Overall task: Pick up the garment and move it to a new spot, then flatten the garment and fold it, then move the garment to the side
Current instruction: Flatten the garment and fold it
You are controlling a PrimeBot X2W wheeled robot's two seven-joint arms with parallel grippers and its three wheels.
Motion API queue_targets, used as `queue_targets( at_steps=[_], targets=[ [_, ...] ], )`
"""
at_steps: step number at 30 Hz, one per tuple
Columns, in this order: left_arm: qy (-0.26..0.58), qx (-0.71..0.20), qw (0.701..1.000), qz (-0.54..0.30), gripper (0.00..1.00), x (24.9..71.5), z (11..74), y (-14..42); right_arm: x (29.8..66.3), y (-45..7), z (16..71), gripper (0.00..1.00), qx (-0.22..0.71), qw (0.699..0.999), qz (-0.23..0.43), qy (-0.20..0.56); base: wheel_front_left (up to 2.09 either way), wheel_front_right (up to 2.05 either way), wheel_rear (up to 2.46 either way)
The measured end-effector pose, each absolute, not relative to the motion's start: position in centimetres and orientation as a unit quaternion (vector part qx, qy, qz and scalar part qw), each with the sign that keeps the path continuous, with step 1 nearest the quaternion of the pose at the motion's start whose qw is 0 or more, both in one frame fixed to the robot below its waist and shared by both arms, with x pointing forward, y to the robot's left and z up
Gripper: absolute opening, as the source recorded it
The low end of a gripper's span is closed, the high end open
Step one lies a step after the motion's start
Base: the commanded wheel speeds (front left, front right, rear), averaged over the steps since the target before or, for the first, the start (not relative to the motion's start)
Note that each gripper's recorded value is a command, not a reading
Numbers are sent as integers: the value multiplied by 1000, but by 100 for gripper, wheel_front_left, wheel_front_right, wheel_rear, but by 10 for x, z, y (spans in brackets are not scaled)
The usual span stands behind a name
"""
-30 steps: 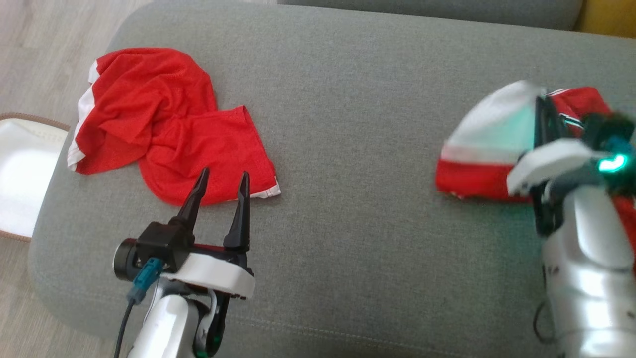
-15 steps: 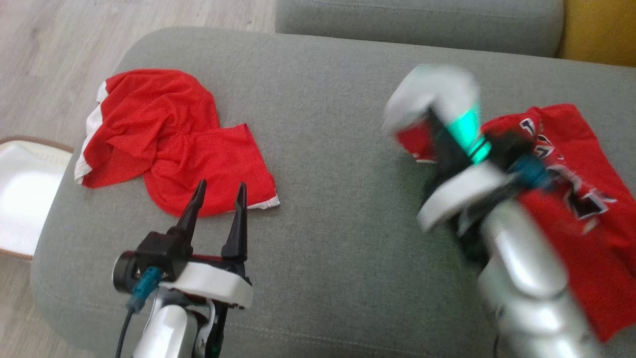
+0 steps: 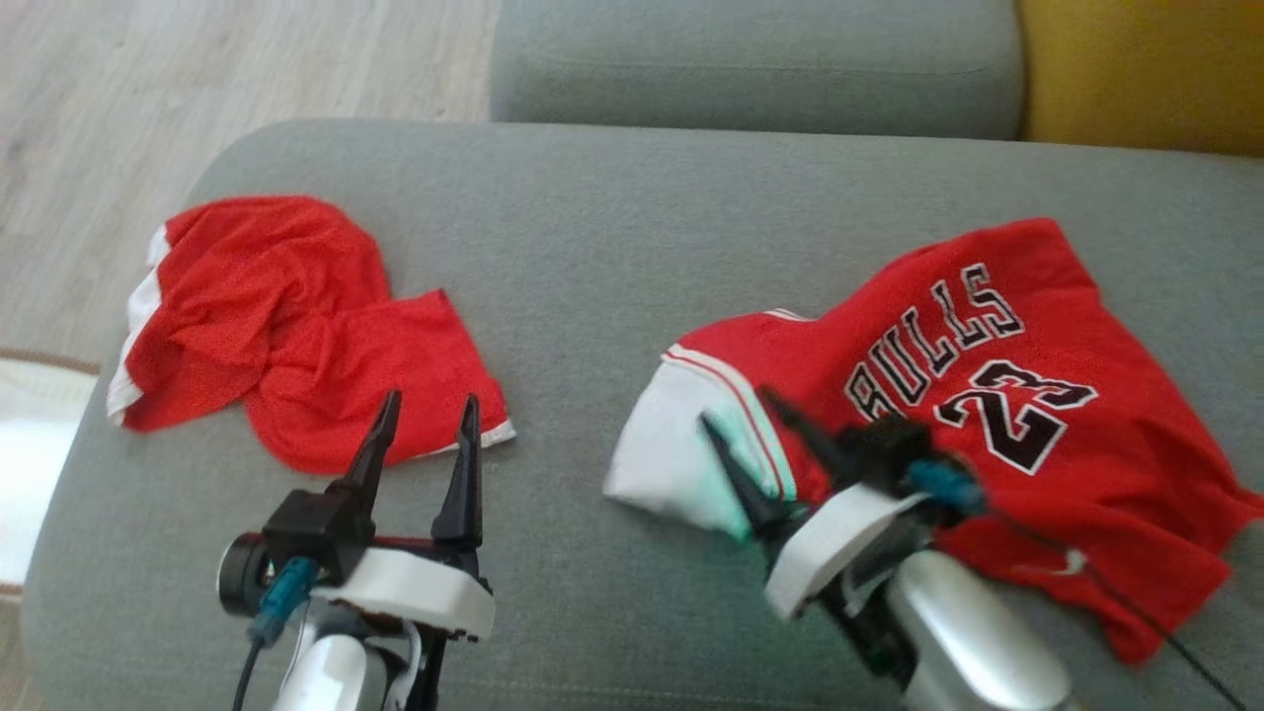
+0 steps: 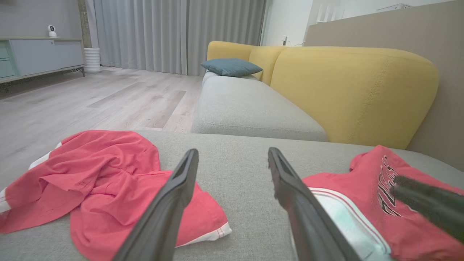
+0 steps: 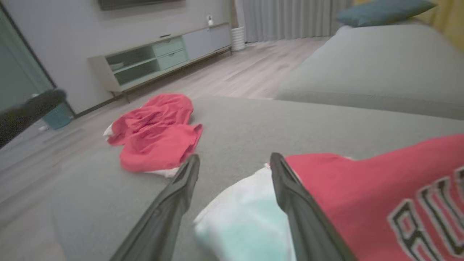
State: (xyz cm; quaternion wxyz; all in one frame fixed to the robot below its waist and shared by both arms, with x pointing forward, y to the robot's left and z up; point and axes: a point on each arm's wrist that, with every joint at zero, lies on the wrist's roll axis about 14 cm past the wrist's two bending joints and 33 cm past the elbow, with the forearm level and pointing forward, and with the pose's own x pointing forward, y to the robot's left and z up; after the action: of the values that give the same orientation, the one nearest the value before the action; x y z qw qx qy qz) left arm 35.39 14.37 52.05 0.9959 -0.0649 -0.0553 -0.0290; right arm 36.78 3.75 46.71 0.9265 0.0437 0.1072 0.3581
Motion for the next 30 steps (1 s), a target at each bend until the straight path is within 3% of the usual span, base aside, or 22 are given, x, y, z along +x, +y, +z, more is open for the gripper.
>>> queue_targets(
  at_steps=[5,11,20,30],
  targets=[
    [-66,-67,994,-48,100,355,528,132,402,-21,502,100,55,962,263,43,0,0,0],
    [-83,-74,992,-62,100,359,540,122,418,-81,537,100,45,983,175,-22,0,0,0],
    [-85,-81,990,-84,100,363,543,107,377,-161,500,100,84,995,54,-4,0,0,0],
    [-79,-82,988,-100,100,367,540,96,366,-173,497,100,89,995,33,-6,0,0,0]
  ],
)
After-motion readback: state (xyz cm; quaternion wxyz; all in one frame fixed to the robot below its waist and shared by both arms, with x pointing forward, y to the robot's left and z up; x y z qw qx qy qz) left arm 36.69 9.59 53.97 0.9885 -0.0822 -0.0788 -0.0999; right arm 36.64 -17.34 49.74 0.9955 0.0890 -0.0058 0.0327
